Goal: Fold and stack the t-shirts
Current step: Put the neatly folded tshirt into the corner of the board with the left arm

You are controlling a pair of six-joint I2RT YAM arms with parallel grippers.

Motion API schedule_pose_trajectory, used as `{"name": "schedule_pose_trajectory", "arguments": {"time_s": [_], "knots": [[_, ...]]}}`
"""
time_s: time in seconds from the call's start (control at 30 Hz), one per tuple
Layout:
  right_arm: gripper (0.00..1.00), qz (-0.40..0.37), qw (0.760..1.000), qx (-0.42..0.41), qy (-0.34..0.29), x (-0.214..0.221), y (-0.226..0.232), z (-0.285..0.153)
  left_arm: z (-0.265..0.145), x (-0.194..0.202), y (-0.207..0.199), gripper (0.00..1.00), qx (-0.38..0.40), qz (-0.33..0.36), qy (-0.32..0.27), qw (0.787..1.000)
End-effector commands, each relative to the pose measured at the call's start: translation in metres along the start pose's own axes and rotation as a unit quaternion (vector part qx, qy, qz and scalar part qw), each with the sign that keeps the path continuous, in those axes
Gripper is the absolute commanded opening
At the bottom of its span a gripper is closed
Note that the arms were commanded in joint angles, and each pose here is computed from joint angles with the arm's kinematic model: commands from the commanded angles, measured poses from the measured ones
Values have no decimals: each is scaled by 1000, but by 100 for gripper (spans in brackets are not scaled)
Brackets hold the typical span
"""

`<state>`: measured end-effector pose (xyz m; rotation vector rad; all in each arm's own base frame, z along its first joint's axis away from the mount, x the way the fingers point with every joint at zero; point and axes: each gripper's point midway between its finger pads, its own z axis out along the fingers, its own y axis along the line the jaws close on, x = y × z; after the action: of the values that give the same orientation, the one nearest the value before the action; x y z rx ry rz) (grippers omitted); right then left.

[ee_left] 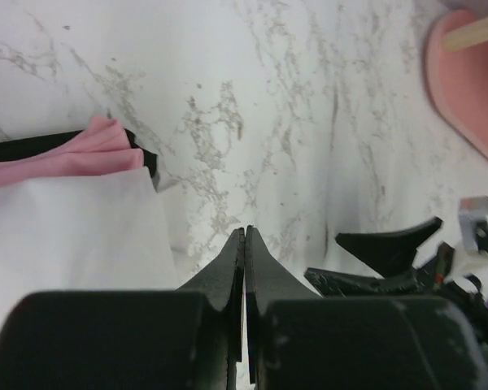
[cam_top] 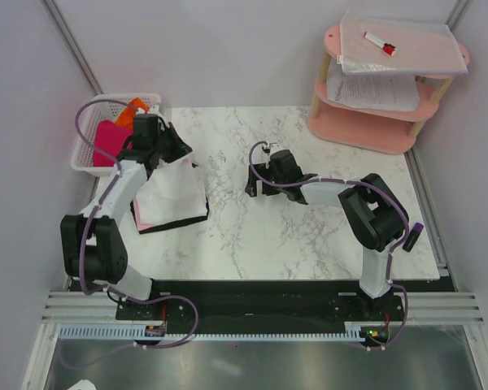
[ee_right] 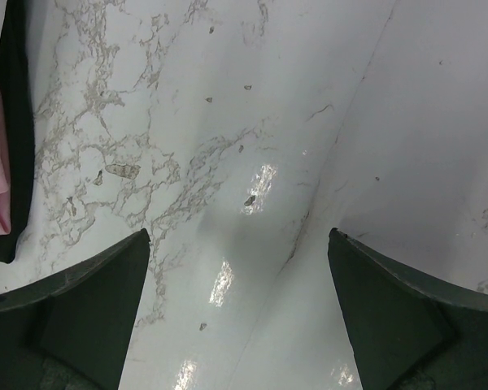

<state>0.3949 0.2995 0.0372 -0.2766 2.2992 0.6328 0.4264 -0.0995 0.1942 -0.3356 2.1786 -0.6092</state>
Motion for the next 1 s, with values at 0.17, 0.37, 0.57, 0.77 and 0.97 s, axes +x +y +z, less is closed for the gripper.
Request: {"name": "schedule_pose_trajectory", "arguments": {"time_s": [0.17,0.37,0.57,0.77,0.97], "knots": [[98,-7,999,29,46,26,-15,-2,69,-22,56,2,-143,8,57,988],[98,-8,998,34,46,25,-18,-4,104,-6,85,2,-188,12,111,976],[98,-6,998,35,45,24,-21,-5,110,21,110,2,-209,-6,148,967],[98,-6,998,34,49,25,-21,-6,105,42,125,2,-226,-2,172,959],[98,-6,998,32,48,24,-20,-7,94,71,133,2,-231,-5,201,952]]}}
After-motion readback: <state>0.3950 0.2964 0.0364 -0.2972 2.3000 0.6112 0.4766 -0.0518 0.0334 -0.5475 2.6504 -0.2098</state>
